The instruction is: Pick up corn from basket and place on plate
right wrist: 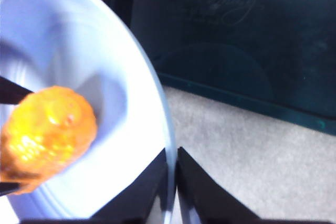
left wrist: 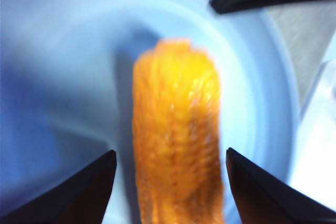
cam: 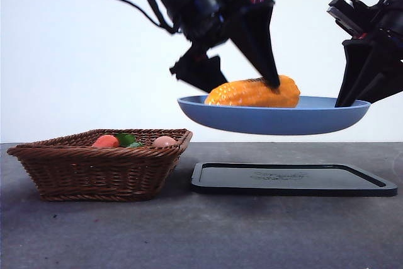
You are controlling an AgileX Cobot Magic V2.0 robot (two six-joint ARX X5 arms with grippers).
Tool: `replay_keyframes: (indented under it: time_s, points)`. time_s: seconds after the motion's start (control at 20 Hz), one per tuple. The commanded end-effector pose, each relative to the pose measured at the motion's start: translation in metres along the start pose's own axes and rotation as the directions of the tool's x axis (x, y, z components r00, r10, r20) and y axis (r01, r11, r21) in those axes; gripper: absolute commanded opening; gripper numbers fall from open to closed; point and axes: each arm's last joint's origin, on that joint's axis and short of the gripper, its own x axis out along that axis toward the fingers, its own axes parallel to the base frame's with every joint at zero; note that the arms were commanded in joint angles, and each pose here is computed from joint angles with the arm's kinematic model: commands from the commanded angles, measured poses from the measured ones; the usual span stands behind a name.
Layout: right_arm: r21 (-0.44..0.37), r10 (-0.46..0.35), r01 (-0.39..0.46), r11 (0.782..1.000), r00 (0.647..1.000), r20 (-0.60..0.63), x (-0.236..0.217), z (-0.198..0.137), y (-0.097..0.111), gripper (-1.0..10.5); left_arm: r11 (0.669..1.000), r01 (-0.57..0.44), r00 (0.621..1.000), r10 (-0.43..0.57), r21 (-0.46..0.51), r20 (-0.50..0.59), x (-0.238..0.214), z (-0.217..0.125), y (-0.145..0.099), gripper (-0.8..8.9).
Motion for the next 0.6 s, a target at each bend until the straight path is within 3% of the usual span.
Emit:
replay_keyframes:
  time_s: [0.05, 0.35, 0.6]
  points:
    - [0.003, 0.009, -0.009, 1.000, 1.000, 0.006, 0.000, 0.005, 0.002, 0.0, 0.999, 0.005, 1.000, -0.005, 0.037, 0.005, -0.008, 0.011, -0.007, 3.43]
    - [0.021, -0.048, 0.047, 0.999, 0.997, 0.054, -0.002, 0.011, -0.007, 0.0, 0.998, 0.000, 1.000, 0.001, 0.057, -0.029, -0.047, 0.021, -0.016, 3.42]
    - [0.083, -0.071, 0.064, 0.994, 0.994, 0.087, 0.009, 0.027, -0.037, 0.0, 0.999, -0.020, 1.000, 0.019, 0.044, 0.008, -0.083, 0.024, -0.018, 3.39]
